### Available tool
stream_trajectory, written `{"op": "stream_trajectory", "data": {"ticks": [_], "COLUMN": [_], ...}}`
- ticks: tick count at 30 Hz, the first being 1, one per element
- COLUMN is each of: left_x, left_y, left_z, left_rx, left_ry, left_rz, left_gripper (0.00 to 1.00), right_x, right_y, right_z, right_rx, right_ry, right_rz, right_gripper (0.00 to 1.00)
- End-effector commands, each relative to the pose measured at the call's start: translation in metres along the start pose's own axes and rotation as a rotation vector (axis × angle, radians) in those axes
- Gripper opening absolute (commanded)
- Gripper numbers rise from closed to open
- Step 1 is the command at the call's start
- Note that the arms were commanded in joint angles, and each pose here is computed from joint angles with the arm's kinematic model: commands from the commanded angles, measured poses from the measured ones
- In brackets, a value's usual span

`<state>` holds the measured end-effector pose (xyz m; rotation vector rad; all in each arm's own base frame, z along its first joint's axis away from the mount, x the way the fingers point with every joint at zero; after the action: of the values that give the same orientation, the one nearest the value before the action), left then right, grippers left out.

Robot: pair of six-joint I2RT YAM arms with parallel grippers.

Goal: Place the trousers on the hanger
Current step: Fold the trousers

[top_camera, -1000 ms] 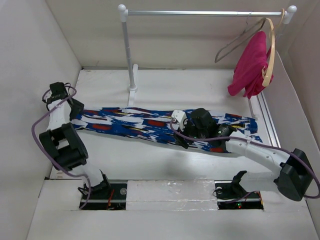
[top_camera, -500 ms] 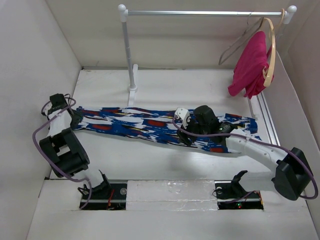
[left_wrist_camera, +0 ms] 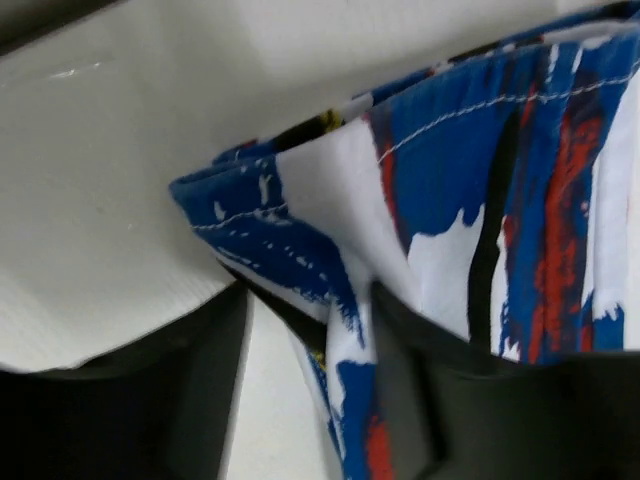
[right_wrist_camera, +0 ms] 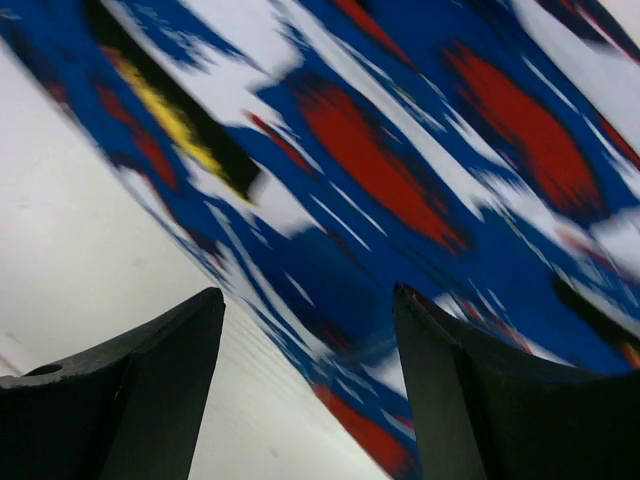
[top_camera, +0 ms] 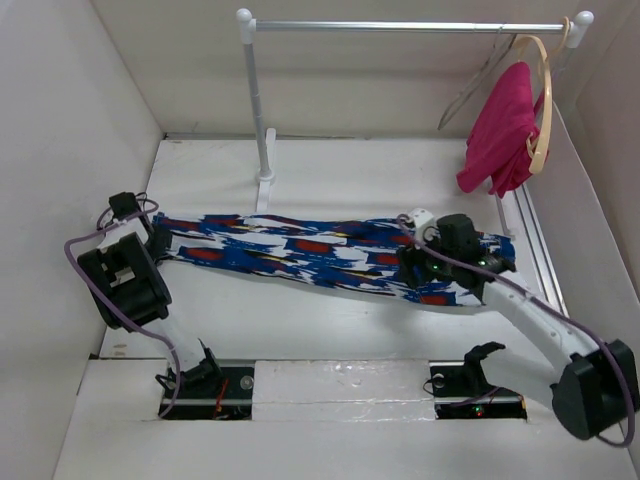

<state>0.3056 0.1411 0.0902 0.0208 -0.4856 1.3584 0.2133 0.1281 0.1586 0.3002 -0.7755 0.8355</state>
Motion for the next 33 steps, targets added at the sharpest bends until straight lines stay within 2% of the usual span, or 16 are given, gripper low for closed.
{"op": "stream_trajectory", "data": {"ticks": [1,3,4,6,7,10,14,16,21,24,27,28,29,33], "left_x": [0.005,0.008,0.008,0.008,0.009,0.012,0.022,0.018,0.016,0.017,0.012,0.012,0.011,0.014], "left_y": [-0.007,-0.007,-0.007,-0.006,-0.006,-0.006,0.004,0.018,0.049,0.057,0.062,0.062,0.06,0.037], "left_z": [-0.008,-0.01,-0.011,-0.014,-0.014,-0.002,0.041,0.045,0.071,0.088,0.096,0.098,0.104,0.13], "left_rx": [-0.026,-0.022,-0.02,-0.007,-0.002,-0.005,0.01,0.064,0.201,0.218,0.229,0.235,0.229,0.053], "left_ry": [-0.024,-0.039,-0.04,-0.039,-0.039,-0.045,-0.145,-0.165,-0.23,-0.26,-0.241,-0.24,-0.234,-0.179], "left_rz": [0.001,-0.008,-0.018,-0.023,-0.033,-0.05,-0.058,-0.056,-0.082,-0.081,-0.077,-0.051,-0.067,-0.074], "left_gripper": [0.41,0.28,0.16,0.03,0.0,0.0,0.0,0.0,0.0,0.0,0.0,0.01,0.06,0.53], "right_x": [-0.028,-0.036,-0.036,-0.038,-0.039,-0.048,-0.064,-0.07,-0.058,-0.05,-0.047,-0.049,-0.05,-0.053], "right_y": [-0.015,-0.017,-0.018,-0.022,-0.022,-0.028,-0.036,-0.039,-0.045,-0.048,-0.046,-0.045,-0.046,-0.044], "right_z": [0.033,0.04,0.047,0.053,0.057,0.068,0.077,0.08,0.088,0.092,0.094,0.095,0.097,0.096], "right_rx": [-0.124,-0.147,-0.169,-0.185,-0.192,-0.248,-0.303,-0.317,-0.331,-0.347,-0.347,-0.348,-0.361,-0.367], "right_ry": [0.0,-0.023,-0.053,-0.085,-0.085,-0.04,0.018,0.025,0.003,0.006,0.018,0.034,0.044,0.067], "right_rz": [-0.173,-0.216,-0.222,-0.245,-0.251,-0.283,-0.337,-0.361,-0.337,-0.318,-0.3,-0.304,-0.299,-0.31], "right_gripper": [0.74,0.74,0.74,0.74,0.74,0.74,0.75,0.75,0.75,0.75,0.75,0.74,0.74,0.74]}}
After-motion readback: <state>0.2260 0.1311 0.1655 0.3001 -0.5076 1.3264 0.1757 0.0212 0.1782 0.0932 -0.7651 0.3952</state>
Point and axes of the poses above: each gripper's point midway between its finger pads, its own z axis back along the fingers, its own y axis along the line the jaws close on, x = y × z, the point moved 7 cm from there along z, back along the fingers, and after that the axes turned 10 degrees about z, right-handed, at the moved point
